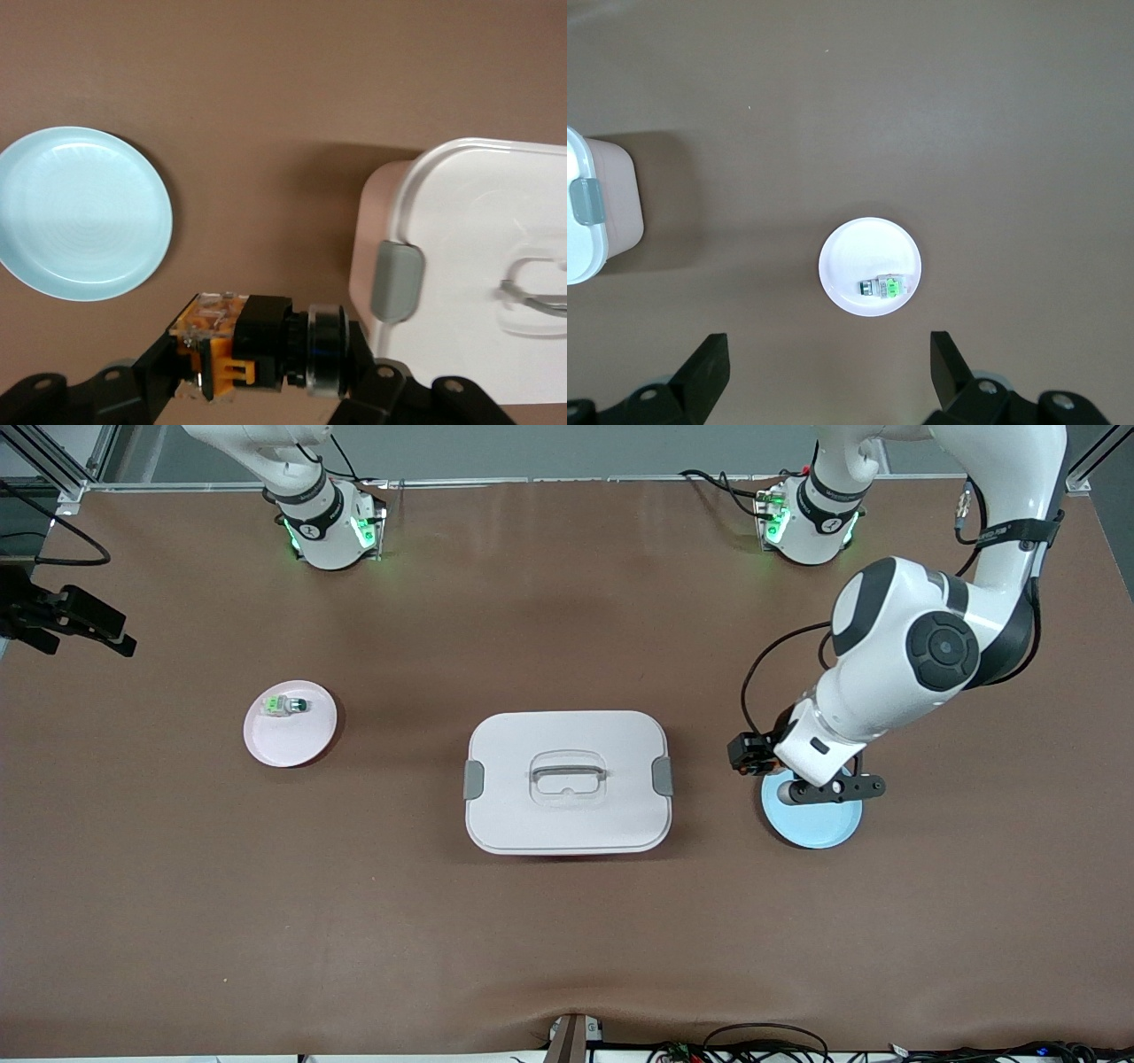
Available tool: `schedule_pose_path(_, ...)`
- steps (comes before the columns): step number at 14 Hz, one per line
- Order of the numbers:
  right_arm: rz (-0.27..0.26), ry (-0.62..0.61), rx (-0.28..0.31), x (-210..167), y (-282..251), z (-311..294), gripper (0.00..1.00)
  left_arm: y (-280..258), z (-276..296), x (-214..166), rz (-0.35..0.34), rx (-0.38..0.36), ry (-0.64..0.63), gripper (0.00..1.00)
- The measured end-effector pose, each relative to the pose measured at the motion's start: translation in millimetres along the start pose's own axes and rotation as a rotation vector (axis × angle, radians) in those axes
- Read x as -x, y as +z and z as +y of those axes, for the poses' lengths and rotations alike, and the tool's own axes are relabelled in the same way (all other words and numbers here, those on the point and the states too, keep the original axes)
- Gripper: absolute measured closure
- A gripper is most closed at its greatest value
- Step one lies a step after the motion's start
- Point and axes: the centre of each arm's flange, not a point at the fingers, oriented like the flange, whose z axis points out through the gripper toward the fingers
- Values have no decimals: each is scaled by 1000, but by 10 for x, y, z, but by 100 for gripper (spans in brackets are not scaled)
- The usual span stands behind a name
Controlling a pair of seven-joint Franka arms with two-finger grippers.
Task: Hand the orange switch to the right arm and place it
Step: 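Carry the orange switch with the left gripper over the white box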
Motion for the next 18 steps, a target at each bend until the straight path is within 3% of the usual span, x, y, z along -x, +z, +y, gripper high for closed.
schedule_pose_path(7, -1, 22, -2, -1, -1, 33, 0, -211, 950, 502, -8, 78, -183, 26)
schedule_pose_path(13, 4, 19, -4, -4, -10, 14, 0, -379, 1948, 1210, -99, 163, -504, 26)
schedule_pose_path(15, 2, 14, -48, -4, -9, -48, 0, -386, 2267, 1415, -125, 187, -601, 26)
schedule_pose_path(18, 1, 15, -182, -25, 37, -190, 0, -358, 2621, 1573, -168, 236, -772, 26)
